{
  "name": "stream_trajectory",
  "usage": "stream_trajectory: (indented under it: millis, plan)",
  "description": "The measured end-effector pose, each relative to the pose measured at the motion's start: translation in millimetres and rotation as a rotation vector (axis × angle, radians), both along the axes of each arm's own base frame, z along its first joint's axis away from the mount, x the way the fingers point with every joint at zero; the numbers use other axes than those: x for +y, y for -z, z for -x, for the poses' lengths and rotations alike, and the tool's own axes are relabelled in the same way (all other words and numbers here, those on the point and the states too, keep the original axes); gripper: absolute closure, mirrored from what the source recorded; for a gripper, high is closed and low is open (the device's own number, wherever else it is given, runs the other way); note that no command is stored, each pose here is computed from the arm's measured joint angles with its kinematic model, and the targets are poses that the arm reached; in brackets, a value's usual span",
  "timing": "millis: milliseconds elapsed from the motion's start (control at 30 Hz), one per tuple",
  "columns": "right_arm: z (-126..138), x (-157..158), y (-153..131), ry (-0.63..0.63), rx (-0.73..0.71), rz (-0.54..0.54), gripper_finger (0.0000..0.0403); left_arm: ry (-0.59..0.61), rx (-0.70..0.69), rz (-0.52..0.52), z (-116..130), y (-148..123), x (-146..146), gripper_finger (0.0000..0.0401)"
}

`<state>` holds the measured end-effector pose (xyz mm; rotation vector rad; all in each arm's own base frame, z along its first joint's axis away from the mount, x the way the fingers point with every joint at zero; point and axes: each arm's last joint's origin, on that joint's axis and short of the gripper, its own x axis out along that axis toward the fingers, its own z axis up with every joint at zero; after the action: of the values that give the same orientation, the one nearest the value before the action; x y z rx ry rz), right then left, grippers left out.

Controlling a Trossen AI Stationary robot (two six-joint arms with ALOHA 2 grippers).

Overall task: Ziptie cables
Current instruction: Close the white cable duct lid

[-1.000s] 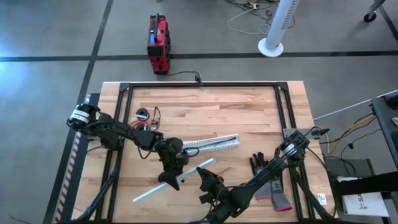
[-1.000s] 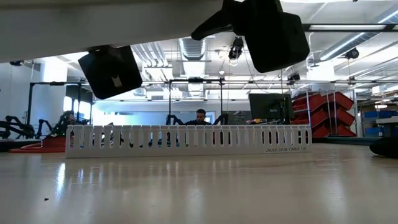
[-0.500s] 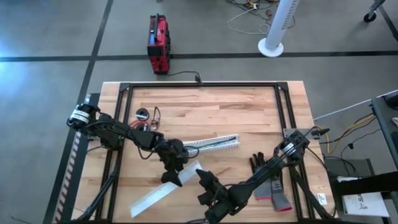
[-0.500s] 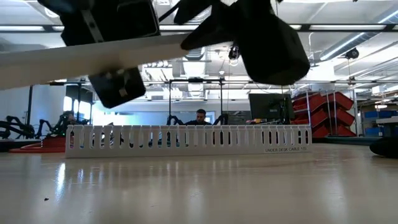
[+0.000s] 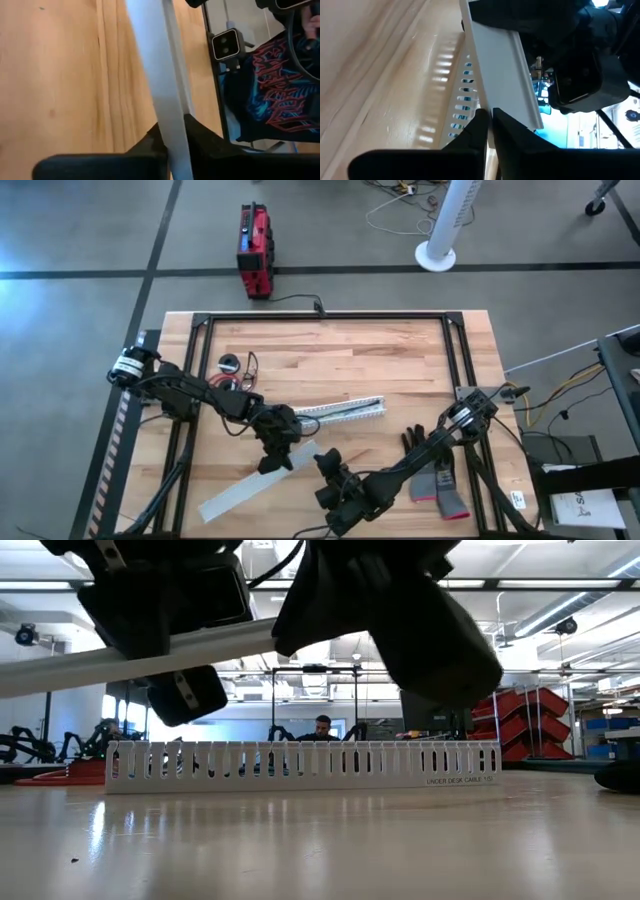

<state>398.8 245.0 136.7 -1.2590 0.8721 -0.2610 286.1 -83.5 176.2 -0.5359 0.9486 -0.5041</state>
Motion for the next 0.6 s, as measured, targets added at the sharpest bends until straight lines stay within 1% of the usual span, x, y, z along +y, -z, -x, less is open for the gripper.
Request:
stream_trajectory:
  millis: [133,233,300,367,400,500,600]
  plan:
    - [1.7,2.8,-0.3,0.000,-0.010,-0.004,0.0373,0.001,-0.005,-0.006,0.3,-0.4,-0.2,0.0373]
    - [3.4,8.2,-9.1,0.013,-0.063,-0.044,0.0350,-0.011,0.022,-0.010,3.0,-3.1,0.6,0.0386]
    - [5.7,12.3,-22.3,0.024,-0.114,-0.087,0.0332,-0.034,0.041,-0.047,4.7,-7.9,1.9,0.0396]
    - [8.9,14.9,-37.2,0.042,-0.163,-0.138,0.0313,-0.068,0.054,-0.133,6.3,-16.0,3.3,0.0398]
    - [11.6,14.4,-43.2,0.054,-0.175,-0.158,0.0304,-0.090,0.051,-0.194,6.7,-21.2,3.2,0.0399]
    - [21.7,10.0,-64.0,0.113,-0.232,-0.248,0.0278,-0.176,0.018,-0.422,7.7,-37.8,-1.1,0.0400]
    - [36.4,-1.0,-89.1,0.205,-0.278,-0.388,0.0256,-0.263,-0.039,-0.587,7.6,-52.3,-12.8,0.0400]
